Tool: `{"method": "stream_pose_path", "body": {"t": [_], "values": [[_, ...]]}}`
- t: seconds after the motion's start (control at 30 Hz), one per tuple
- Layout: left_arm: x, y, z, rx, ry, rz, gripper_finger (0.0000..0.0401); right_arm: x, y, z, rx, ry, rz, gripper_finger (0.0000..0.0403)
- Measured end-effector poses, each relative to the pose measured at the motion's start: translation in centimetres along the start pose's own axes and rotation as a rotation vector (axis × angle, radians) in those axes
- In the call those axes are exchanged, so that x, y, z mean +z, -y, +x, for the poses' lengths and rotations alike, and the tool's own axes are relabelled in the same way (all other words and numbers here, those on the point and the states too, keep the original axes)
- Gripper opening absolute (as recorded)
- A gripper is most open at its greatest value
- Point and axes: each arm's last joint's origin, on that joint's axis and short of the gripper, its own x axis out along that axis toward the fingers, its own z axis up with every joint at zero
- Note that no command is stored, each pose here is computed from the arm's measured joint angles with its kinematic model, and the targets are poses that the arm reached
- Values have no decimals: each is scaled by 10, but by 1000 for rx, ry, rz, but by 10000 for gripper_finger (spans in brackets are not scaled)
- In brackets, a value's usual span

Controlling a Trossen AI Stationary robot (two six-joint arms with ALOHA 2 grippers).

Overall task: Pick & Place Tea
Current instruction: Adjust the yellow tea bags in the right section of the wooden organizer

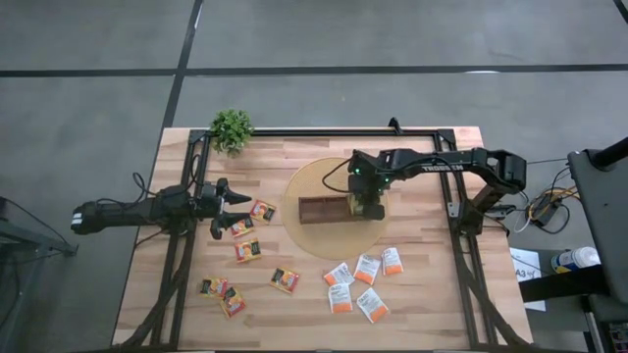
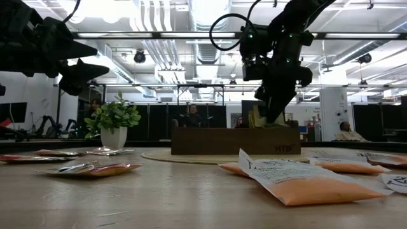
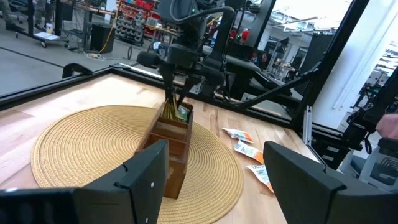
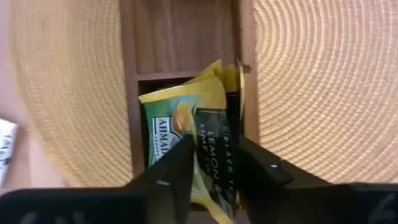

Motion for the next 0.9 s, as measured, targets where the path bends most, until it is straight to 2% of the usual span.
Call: {"method": "stream_pose_path", "body": {"t": [0.23, 0.47, 0.57, 0.7, 0.9], "values": [[0, 0, 0, 0, 0, 0, 257, 0, -2, 0, 57, 10, 22, 205], [0, 0, 0, 0, 0, 0, 257, -1, -3, 0, 93, -4, 85, 273], [0, 0, 0, 0, 0, 0, 257, -3, -3, 0, 92, -17, 89, 291], [0, 0, 0, 0, 0, 0, 257, -1, -4, 1, 36, -21, 102, 306], [0, 0, 0, 0, 0, 0, 257, -1, -11, 5, 14, -26, 48, 304]]}}
